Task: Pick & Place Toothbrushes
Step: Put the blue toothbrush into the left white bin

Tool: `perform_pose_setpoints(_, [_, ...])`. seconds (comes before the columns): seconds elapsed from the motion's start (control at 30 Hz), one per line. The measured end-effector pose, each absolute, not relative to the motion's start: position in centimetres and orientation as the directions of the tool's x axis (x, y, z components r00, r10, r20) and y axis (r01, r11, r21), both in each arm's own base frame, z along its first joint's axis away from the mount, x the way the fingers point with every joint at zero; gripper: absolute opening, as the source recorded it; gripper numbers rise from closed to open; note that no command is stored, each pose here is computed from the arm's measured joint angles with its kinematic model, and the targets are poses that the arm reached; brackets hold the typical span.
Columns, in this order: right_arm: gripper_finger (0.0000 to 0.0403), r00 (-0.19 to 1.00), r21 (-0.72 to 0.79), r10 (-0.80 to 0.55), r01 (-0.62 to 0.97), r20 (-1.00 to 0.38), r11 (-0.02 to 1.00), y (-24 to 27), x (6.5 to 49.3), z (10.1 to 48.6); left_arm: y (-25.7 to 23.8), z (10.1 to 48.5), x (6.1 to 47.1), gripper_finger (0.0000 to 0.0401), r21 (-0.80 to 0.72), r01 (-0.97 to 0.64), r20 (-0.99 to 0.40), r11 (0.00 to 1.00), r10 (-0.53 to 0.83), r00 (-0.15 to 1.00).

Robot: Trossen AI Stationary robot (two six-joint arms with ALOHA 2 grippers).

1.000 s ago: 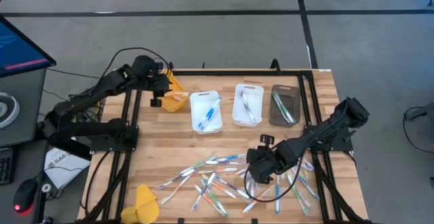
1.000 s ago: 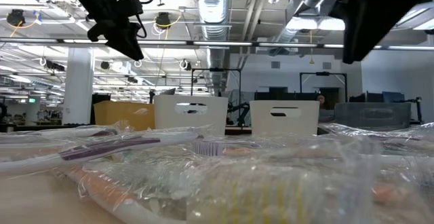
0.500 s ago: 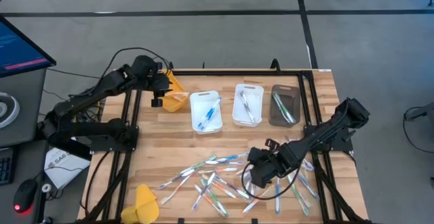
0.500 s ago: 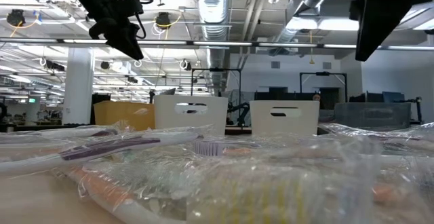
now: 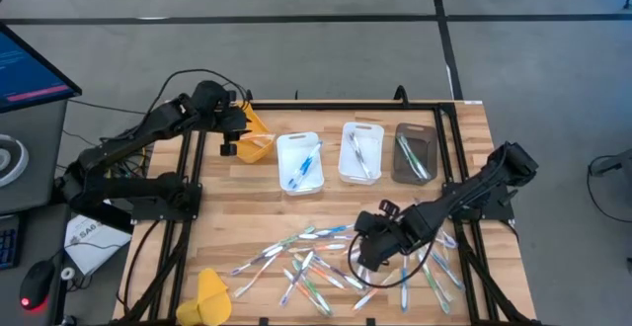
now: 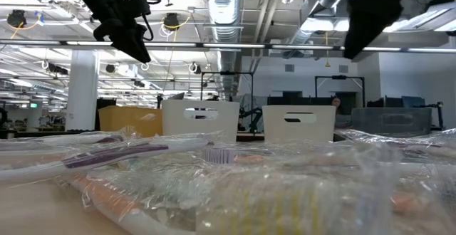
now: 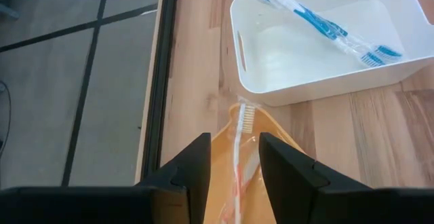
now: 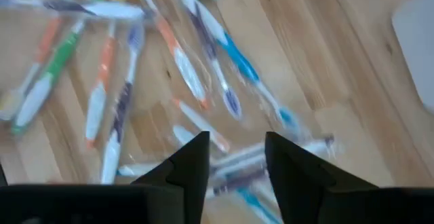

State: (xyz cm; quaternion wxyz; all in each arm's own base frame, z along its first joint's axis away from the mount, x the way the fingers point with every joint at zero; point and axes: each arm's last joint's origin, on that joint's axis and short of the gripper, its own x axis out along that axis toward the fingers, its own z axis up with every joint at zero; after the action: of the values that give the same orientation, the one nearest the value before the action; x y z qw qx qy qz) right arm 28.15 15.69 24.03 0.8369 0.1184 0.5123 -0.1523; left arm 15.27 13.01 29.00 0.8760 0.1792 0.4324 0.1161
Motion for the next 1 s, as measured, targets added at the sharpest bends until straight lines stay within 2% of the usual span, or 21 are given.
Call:
perform_pose_setpoints(0.2, [0.0197,0.442,-0.042,-0.140,0.225,-0.886,0.973,14.7,29.0,24.1,13.0,29.0,15.3,0.0117,0.414,-0.048,-0.716,0.909,0.358,0.599])
perform_pose_setpoints(0.37, [0.0222,0.389,-0.182,-0.183,0.040,-0.903,0.982,13.0,29.2,23.9,13.0,29.0,15.3,0.0120,0.414,-0.048,-0.716,0.909,0.358,0.599])
perform_pose_setpoints(0.5, [0.0226,0.354,-0.179,-0.157,-0.028,-0.922,0.984,12.0,29.5,23.8,13.0,29.0,15.3,0.0120,0.414,-0.049,-0.716,0.909,0.358,0.599])
perform_pose_setpoints(0.7, [0.0223,0.378,-0.210,-0.152,-0.119,-0.913,0.970,10.8,31.1,23.0,13.0,29.0,15.3,0.0121,0.414,-0.049,-0.716,0.909,0.358,0.599])
perform_pose_setpoints(1.0, [0.0223,0.212,-0.236,-0.176,-0.305,-0.961,0.923,10.2,33.1,17.7,13.0,29.0,15.3,0.0118,0.403,-0.067,-0.715,0.913,0.359,0.600])
